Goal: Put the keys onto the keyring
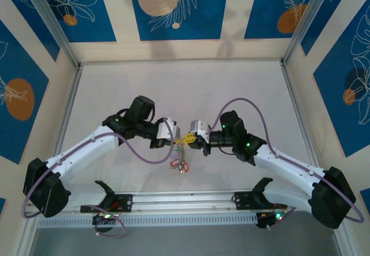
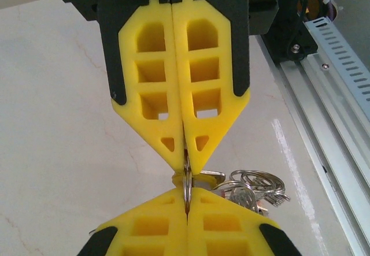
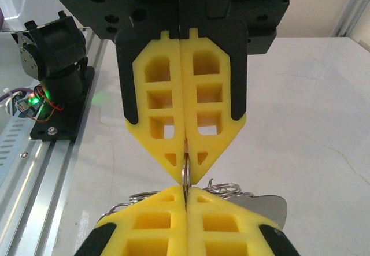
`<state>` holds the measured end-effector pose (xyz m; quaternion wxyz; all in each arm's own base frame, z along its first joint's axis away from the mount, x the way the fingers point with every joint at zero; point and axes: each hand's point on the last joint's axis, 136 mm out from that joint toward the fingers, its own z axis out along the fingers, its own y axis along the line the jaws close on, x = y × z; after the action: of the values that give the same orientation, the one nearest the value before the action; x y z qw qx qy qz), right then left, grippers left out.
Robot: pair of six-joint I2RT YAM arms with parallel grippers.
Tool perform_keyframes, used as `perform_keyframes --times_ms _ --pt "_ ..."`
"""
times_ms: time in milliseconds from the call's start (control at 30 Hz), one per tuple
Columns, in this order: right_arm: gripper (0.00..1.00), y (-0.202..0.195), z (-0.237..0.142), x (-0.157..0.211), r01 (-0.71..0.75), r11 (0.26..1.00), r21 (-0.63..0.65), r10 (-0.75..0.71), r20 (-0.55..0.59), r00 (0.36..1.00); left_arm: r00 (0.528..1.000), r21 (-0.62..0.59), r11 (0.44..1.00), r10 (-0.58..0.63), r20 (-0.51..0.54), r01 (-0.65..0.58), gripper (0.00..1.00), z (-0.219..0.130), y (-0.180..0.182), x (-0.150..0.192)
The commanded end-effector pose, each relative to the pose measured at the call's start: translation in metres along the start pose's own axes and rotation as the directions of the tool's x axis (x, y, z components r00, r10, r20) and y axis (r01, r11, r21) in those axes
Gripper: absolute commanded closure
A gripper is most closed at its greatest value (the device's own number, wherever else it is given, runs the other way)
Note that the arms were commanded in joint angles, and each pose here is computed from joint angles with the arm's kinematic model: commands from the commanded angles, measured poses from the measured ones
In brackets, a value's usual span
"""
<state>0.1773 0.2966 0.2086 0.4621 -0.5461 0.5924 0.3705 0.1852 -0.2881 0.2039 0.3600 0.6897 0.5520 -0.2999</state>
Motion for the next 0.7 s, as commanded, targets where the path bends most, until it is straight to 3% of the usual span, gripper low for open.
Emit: perform_keyframes --times_ms 0,167,667 --pt "1.00 0.003 -0.005 -0.029 0.062 0.998 -0.032 -0.058 0.096 0.994 0.995 0.000 1.000 -0.028 -0.098 0.028 1.00 0.001 0.000 0.021" --pt "1.00 0.002 -0.002 -0.030 0.061 0.997 -0.038 -0.057 0.099 0.994 0.995 -0.002 1.000 -0.021 -0.101 0.021 1.00 0.001 0.000 0.022" --pt "1.00 0.006 0.003 -0.003 -0.016 0.999 -0.051 0.018 0.044 0.999 0.992 -0.107 0.993 0.057 0.113 -0.045 1.00 -0.019 0.006 -0.017"
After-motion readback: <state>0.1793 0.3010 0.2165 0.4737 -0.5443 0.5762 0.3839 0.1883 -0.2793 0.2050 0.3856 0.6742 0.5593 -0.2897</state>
